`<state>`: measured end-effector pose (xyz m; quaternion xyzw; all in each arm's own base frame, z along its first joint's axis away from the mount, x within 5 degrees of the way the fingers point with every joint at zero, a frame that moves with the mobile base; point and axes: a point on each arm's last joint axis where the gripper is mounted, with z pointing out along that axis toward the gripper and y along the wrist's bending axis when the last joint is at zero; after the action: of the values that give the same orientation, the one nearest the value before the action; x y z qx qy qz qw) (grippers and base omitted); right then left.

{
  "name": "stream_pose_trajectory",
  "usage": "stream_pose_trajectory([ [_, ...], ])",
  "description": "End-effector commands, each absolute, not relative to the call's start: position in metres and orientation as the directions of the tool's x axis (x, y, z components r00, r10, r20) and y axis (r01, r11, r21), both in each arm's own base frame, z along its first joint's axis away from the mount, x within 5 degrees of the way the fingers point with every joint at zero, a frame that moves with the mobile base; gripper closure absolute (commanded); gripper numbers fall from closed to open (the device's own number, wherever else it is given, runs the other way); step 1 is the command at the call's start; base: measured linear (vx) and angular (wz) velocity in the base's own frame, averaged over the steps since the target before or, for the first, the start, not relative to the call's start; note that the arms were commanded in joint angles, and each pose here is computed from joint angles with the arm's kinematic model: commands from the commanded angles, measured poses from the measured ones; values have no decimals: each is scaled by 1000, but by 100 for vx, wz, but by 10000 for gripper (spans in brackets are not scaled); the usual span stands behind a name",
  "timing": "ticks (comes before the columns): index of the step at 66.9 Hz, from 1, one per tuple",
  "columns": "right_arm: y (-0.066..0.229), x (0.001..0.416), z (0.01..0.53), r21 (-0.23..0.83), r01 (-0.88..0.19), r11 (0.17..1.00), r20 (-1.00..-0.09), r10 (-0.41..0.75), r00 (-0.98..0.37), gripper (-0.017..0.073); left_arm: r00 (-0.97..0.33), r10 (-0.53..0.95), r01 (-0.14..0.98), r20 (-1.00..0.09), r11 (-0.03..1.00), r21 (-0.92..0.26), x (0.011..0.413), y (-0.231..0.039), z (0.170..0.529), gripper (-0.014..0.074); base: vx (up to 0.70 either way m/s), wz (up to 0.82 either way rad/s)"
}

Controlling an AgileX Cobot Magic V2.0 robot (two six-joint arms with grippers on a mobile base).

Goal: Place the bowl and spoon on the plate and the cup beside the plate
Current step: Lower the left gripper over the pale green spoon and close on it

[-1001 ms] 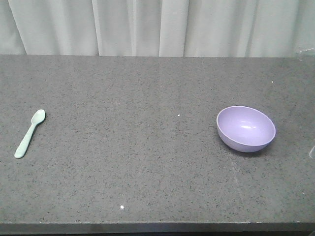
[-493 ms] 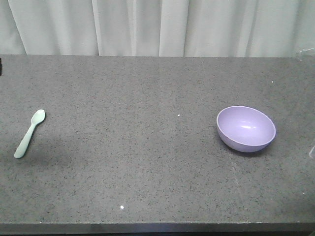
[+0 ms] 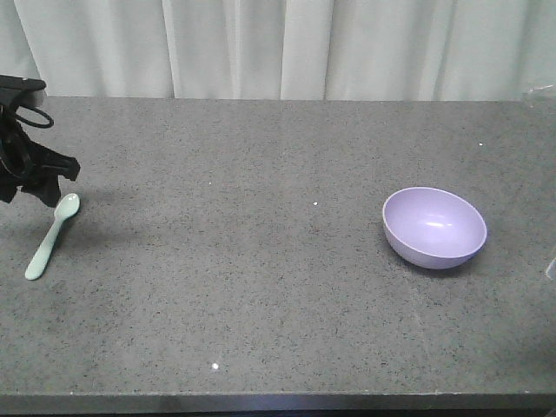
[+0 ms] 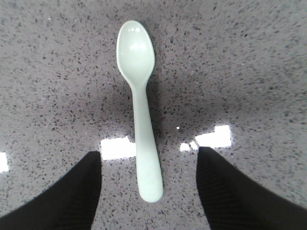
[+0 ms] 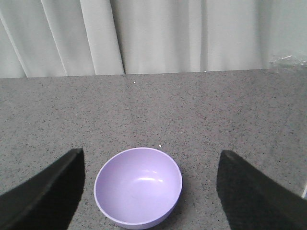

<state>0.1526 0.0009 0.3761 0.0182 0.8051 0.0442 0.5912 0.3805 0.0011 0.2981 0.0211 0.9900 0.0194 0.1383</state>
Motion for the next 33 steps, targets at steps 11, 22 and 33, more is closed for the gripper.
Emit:
stream_pose_trajectory([
  [11, 0, 153, 392, 81, -21, 997, -972, 74, -222, 18, -942, 58, 27, -331, 995, 98, 391, 6, 302, 168, 0, 0],
  [22, 0, 153, 392, 82, -21, 996, -972, 75, -223, 18, -938, 61, 30, -342, 995, 96, 398, 6, 293, 168, 0, 0],
  [33, 0, 152, 391, 83, -22, 996, -971, 76, -227, 18, -947, 62, 33, -316, 995, 95, 406, 6, 278, 168, 0, 0],
])
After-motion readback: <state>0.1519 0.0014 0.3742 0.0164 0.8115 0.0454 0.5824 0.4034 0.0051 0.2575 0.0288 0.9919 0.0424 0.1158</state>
